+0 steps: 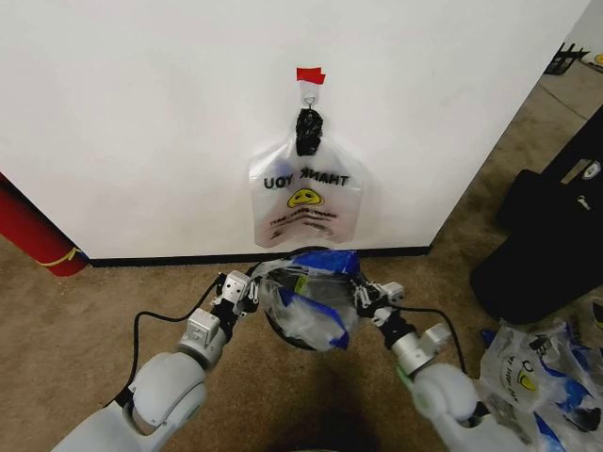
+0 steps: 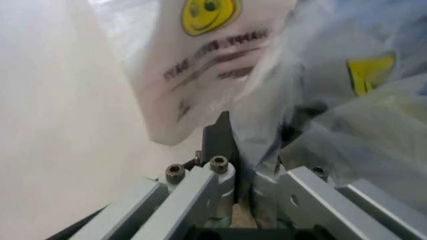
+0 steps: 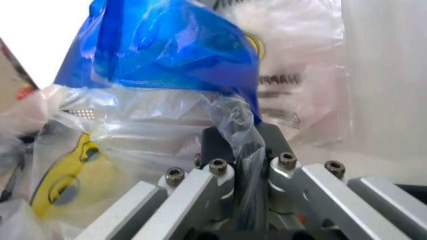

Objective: Pick up the garbage bag from the wall and place it over the trash bin.

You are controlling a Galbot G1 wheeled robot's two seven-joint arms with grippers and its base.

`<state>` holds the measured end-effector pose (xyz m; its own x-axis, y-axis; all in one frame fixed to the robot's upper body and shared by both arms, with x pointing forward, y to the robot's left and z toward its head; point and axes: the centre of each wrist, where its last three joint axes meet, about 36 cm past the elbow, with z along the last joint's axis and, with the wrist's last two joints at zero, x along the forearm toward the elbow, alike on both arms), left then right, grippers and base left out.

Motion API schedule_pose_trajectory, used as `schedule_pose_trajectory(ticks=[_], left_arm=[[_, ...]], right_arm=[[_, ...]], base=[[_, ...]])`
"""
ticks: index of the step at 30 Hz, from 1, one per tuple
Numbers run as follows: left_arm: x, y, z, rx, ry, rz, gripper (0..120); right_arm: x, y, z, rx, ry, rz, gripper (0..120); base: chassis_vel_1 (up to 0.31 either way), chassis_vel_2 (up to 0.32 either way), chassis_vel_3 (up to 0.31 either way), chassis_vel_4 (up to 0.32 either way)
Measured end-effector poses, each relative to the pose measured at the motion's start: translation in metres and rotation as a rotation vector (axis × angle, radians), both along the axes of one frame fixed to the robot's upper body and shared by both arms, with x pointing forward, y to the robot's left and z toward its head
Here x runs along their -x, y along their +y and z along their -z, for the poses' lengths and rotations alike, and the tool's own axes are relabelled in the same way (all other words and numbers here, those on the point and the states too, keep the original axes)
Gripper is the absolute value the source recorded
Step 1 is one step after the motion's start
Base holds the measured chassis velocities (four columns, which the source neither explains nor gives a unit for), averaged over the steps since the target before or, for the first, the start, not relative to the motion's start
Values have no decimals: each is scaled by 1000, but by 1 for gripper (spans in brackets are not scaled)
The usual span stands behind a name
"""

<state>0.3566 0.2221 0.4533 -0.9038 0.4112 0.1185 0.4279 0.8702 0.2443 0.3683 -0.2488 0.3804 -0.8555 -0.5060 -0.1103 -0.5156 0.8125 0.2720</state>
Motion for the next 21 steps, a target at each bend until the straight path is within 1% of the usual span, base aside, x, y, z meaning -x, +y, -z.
schedule_pose_trajectory(ticks=[6, 11, 15, 16, 18, 21], left_arm=[[-6, 3, 2, -1, 0, 25, 0], [-3, 5, 4, 23, -6, 37, 0], [-1, 8, -4, 48, -10, 81, 15], [-1, 8, -4, 48, -10, 81, 15], [-1, 12, -10, 46, -18, 100, 25], [0, 19, -15, 32, -21, 125, 34]], right_arm=[[-3, -17, 2, -34, 12, -17, 0], [-5, -13, 7, -69, 29, 17, 0], [-8, 1, 18, -84, 59, 65, 0], [-8, 1, 18, -84, 59, 65, 0], [-8, 10, 24, -92, 84, 91, 0], [-9, 23, 28, -110, 112, 122, 0]], base=[[0, 0, 0, 0], [0, 0, 0, 0], [0, 0, 0, 0], [0, 0, 0, 0], [0, 0, 0, 0], [0, 0, 0, 0]])
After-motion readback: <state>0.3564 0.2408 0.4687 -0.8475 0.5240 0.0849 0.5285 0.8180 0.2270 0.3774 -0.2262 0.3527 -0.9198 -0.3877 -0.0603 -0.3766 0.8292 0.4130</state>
